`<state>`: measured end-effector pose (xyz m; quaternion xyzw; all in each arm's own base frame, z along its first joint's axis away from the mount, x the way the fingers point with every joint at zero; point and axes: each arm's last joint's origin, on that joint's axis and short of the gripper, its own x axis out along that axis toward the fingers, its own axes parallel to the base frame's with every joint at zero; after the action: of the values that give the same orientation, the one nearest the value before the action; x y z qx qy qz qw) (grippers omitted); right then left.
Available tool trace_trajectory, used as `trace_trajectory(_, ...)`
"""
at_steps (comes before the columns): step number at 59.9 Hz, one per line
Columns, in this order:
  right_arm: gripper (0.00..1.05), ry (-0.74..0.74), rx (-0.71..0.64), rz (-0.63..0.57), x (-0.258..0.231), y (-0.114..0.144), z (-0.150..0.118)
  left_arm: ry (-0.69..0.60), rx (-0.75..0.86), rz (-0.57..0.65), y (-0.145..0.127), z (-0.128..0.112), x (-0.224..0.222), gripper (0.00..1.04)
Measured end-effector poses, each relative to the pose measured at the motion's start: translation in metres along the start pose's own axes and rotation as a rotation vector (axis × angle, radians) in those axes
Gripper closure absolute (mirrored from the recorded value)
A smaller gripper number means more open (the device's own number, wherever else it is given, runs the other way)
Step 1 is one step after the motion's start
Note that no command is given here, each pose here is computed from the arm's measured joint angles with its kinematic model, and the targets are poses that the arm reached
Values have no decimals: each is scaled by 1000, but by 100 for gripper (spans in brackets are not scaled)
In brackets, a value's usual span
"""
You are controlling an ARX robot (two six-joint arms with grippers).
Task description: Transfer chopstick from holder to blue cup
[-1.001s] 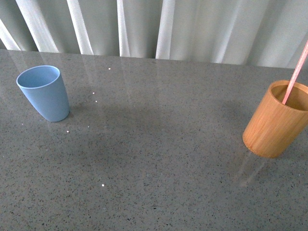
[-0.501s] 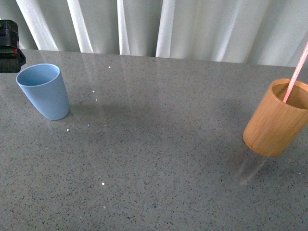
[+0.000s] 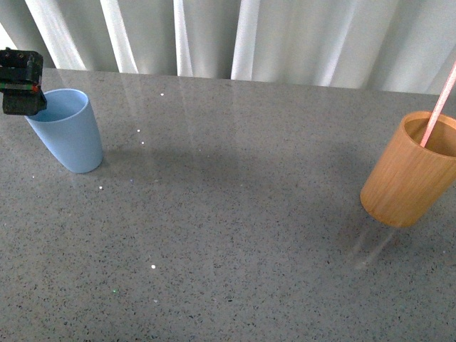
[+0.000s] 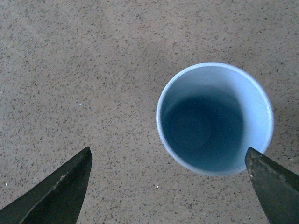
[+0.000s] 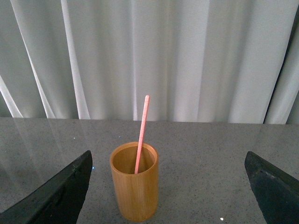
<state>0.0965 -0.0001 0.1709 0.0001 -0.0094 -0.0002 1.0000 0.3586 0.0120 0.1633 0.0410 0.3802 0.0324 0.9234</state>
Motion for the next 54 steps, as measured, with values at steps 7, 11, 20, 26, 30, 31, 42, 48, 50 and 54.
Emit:
trace_trajectory(7,10,0,0,0,0,0,0,-2,17,-6,-9,8,4,7)
trace_trajectory(11,10,0,0,0,0,0,0,2,27,-12,-14,9,6,7)
trace_trajectory(20,10,0,0,0,0,0,0,19,41,-10,-20,8,13,7)
trace_trajectory(26,10,0,0,0,0,0,0,28,44,-9,-22,7,17,7)
trace_trajectory(30,10,0,0,0,0,0,0,30,46,-3,-21,7,19,7)
trace_trajectory(31,10,0,0,0,0,0,0,29,46,-2,-21,7,19,7)
trace_trajectory(42,10,0,0,0,0,0,0,19,37,5,-16,14,21,7)
trace_trajectory(48,10,0,0,0,0,0,0,13,32,15,-11,22,21,7)
trace_trajectory(50,10,0,0,0,0,0,0,8,36,26,-9,26,21,7)
trace_trajectory(54,10,0,0,0,0,0,0,8,46,45,-5,30,23,7)
